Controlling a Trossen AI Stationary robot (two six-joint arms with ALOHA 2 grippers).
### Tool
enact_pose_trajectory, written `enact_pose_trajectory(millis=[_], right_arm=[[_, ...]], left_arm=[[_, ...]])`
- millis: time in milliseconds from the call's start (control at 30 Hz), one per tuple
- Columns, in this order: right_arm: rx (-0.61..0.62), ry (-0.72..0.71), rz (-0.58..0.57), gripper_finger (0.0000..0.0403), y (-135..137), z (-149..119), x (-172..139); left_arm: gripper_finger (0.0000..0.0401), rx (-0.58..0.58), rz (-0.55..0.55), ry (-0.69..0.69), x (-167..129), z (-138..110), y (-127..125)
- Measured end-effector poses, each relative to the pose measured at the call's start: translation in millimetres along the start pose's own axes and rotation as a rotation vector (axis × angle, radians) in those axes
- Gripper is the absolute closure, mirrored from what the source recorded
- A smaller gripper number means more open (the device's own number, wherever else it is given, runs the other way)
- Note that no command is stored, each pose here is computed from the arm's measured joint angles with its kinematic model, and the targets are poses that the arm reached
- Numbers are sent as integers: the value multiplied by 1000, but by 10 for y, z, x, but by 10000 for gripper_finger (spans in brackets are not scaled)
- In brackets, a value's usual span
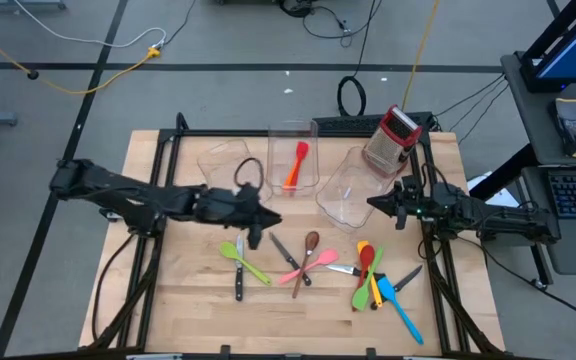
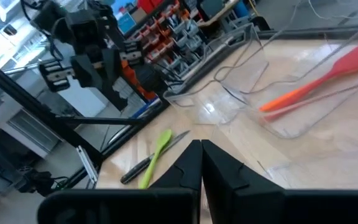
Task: Pick & Place Kitchen Items
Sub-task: Put the blue spatula in the middle bin
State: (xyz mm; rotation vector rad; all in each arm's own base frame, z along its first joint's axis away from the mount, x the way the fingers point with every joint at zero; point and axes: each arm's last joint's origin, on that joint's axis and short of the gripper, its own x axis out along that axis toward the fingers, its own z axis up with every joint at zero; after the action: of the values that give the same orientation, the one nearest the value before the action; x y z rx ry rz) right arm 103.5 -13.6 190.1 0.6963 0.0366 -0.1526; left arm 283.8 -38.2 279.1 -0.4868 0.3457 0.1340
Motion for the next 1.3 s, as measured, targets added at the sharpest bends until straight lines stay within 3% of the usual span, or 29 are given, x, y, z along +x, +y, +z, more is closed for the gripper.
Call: enact_pose_trajectory(millis=[367,800,1300], right_arm=[[3,6,-9,399,-7,-7,4],[15,2,-2,399,-1,-2,4],[-10,19,-16,399,-15,-18,4]], left_arm=[[339,21,-49,-20,-465,-377,116],[339,148,-218,-107,-940,-535,343],[339,148,-256,-123,-1209,-1062,771]])
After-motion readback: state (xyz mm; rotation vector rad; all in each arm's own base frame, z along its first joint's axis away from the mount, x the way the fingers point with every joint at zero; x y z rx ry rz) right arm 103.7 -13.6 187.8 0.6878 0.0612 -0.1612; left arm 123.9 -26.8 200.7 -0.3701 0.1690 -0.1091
